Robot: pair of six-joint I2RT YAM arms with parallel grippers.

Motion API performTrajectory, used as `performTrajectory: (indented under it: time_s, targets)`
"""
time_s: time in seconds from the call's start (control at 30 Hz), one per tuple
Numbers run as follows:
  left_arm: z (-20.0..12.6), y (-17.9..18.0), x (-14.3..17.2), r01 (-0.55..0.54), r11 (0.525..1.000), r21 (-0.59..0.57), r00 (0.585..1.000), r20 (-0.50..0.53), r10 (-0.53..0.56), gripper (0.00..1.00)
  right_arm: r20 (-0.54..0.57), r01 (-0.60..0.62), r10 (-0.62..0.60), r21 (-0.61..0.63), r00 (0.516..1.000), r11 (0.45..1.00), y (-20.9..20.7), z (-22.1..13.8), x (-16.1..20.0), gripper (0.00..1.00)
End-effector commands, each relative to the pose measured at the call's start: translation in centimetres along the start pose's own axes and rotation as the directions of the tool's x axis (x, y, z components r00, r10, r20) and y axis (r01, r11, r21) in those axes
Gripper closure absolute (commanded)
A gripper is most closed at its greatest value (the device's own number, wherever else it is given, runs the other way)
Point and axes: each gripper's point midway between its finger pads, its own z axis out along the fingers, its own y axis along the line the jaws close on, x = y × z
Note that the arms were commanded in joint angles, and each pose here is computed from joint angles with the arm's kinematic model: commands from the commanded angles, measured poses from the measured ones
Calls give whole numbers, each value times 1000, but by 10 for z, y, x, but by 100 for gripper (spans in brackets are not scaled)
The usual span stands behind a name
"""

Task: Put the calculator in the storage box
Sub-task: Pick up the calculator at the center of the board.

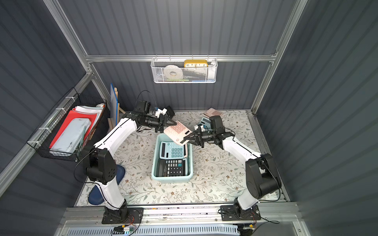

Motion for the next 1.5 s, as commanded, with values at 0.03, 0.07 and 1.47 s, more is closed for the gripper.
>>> performTrajectory:
  time_s: [0.03, 0.07, 1.47]
  targets:
    - [6, -9, 8, -10, 996, 84, 998, -59, 15, 73, -18, 35, -36, -24, 999, 999, 12, 4, -1, 100]
    - [5, -9, 8, -9, 997, 82, 998, -57, 14, 75, -16, 35, -36, -23, 999, 999, 12, 5, -2, 100]
    - [-39, -28, -24, 8, 1000, -16, 932, 362, -2, 9, 215, 134, -133, 10, 967, 991, 30, -1, -15, 100]
